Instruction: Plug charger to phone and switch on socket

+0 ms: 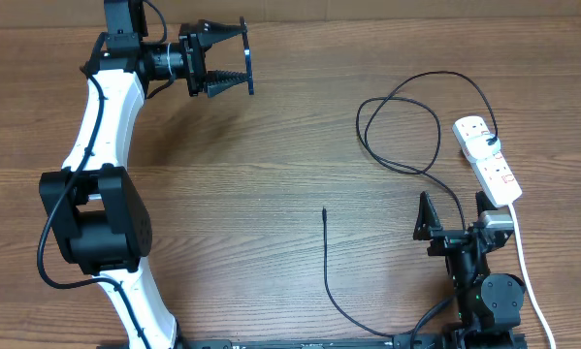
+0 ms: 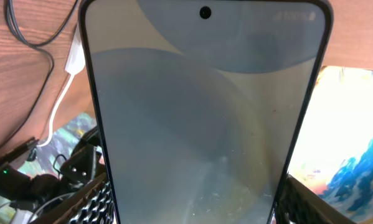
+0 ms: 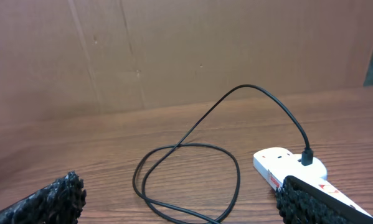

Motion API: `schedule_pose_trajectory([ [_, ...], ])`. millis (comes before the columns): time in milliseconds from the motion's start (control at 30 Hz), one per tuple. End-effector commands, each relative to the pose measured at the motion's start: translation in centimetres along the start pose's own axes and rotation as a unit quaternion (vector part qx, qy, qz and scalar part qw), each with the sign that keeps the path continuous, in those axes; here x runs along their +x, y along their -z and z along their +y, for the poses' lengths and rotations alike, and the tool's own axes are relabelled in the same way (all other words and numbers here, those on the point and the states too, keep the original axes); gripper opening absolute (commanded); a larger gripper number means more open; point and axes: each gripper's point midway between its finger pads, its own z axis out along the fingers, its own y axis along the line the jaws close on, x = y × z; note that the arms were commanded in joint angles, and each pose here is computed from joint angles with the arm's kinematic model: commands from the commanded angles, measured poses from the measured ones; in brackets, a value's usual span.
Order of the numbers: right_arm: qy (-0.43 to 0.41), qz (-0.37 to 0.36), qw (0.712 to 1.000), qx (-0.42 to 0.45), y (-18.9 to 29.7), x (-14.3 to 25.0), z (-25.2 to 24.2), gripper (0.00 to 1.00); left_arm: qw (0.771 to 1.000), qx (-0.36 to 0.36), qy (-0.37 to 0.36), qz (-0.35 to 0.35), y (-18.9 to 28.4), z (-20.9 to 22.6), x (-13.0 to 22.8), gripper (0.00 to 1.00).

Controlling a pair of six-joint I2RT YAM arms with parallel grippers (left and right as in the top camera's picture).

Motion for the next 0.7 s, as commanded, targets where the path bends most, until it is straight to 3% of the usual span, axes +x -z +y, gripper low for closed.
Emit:
schedule_pose_trajectory([
  [0,-0.033,-0.003,0.999,0.002,0.0,0.1,-0.1,1.0,0.999,0.005,-0.045,0.008,0.3,-1.0,0.5,0.04],
  [433,-0.063,-0.012,0.997,-0.036,0.6,-2.3,1.4,1.0,0.994,-0.009,-0.094,-0.055,0.4,-1.1,-1.8,0.04],
  [667,-0.065,0.035,0.996,-0.045,0.5,-3.5,2.2,1.0,0.993,-0.01,-0.101,-0.066,0.4,-1.3,-2.2,0.04],
])
